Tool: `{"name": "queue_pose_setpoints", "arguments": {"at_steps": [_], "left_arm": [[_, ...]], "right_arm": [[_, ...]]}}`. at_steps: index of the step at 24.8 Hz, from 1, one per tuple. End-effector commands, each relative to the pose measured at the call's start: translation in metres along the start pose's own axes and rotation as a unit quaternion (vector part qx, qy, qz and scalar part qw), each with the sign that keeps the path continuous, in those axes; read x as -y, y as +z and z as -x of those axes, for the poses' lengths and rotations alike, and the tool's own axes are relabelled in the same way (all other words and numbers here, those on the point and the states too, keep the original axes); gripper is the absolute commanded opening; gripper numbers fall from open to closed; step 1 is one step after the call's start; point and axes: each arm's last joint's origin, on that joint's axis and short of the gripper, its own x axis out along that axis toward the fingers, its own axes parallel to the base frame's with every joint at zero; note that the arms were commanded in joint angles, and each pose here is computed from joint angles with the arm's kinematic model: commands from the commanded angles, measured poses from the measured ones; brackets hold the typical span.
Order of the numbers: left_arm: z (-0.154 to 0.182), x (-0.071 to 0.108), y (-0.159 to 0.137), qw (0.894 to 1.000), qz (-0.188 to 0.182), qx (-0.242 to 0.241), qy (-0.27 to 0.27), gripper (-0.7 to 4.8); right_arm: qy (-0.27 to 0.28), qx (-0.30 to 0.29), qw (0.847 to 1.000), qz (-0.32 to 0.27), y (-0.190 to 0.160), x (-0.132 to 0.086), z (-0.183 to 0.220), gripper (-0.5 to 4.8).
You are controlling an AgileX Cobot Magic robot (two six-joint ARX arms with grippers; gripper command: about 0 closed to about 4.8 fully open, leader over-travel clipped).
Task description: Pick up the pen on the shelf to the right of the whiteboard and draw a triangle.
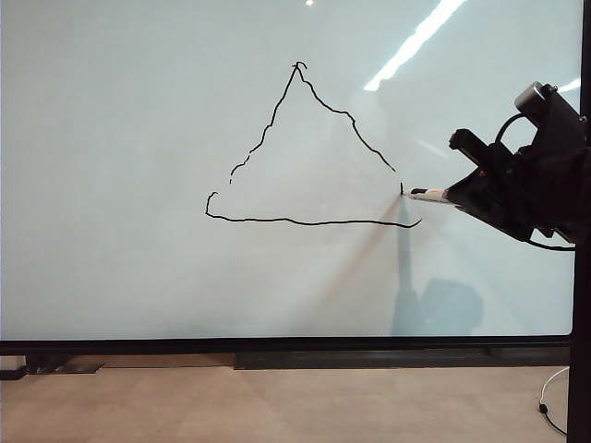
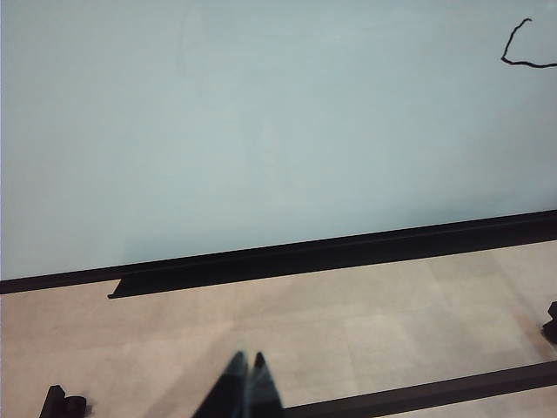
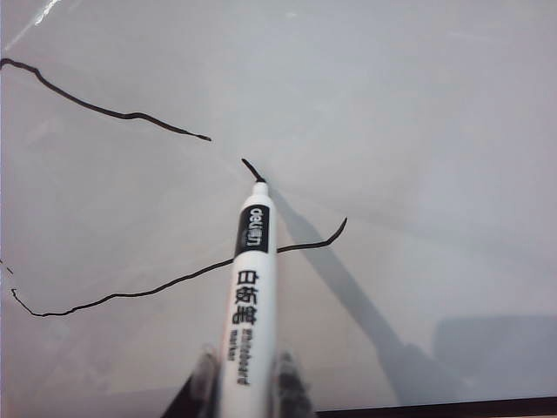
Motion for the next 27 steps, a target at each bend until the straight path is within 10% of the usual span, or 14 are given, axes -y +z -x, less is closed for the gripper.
{"name": "queue_pose_setpoints", "arguments": {"at_steps": [1, 27], "left_arm": [[0.000, 0.000, 0.001, 1.000, 0.000, 0.000, -0.001, -0.05], [0.000, 0.000, 0.001, 1.000, 0.000, 0.000, -0.002, -0.05]], "right_arm": [[-0.011, 0.016, 1.000, 0.001, 0.005, 0.004, 0.000, -0.06], [-0.003, -0.030, 1.000, 0.007, -0.004, 0.023, 0.010, -0.06]]}}
